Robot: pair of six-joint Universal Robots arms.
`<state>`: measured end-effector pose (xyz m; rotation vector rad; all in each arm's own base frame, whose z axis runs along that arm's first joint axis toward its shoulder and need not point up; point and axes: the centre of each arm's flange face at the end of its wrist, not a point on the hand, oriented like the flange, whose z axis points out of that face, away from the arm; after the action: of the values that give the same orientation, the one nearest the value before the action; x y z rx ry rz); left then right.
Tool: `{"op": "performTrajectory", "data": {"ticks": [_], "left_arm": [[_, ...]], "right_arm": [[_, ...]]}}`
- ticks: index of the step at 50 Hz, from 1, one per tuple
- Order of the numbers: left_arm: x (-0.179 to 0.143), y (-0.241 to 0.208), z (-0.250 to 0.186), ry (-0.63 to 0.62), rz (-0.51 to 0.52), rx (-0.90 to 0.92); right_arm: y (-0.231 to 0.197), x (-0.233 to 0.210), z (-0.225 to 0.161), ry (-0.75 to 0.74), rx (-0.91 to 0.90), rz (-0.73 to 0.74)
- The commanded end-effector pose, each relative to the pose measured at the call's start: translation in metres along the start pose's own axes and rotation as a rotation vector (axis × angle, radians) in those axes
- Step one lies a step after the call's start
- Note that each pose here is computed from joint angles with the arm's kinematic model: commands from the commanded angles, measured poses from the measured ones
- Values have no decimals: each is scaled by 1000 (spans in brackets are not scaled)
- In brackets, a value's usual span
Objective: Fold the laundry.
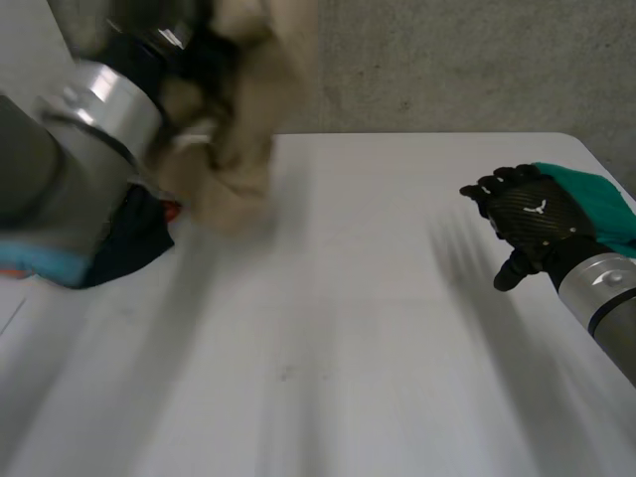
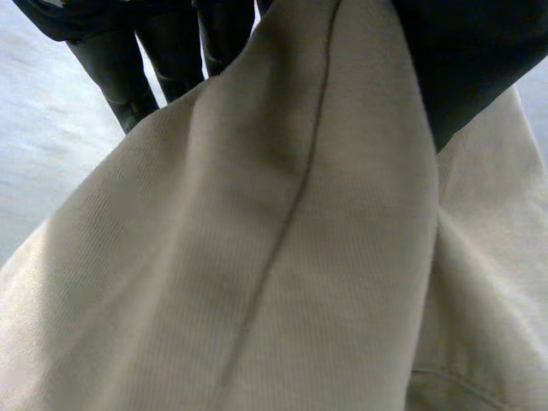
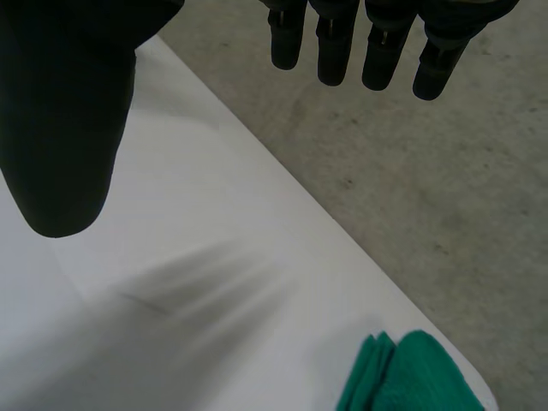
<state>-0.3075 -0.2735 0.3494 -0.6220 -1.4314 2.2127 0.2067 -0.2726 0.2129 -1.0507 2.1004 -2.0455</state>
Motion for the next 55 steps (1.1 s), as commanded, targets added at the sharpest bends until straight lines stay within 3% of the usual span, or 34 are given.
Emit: {"op": "performTrajectory", "data": {"ticks": [1,4,9,14,21,30,42,49,55], "left_arm": [[88,70,-60,225,-94,-264],[106,97,-82,275,-102,-368],[105,94,-91,267,-97,-395],[62,62,-78,149,-67,-309],[8,61,-66,14,-32,-293],[11,122,-67,59,-51,-429],[27,203,-36,215,268,-461],[27,236,-19,227,316,-454],[18,234,1,184,344,-386]], "right_arm": [[4,16,2,47,-11,21],[4,17,3,47,-10,21],[0,20,6,49,5,13],[-5,21,10,43,8,12],[-11,19,7,-8,-74,45],[-4,-27,0,-198,-211,84],[11,-41,-2,-213,-230,81],[15,-43,-2,-209,-223,78],[14,-42,-1,-203,-209,68]]}}
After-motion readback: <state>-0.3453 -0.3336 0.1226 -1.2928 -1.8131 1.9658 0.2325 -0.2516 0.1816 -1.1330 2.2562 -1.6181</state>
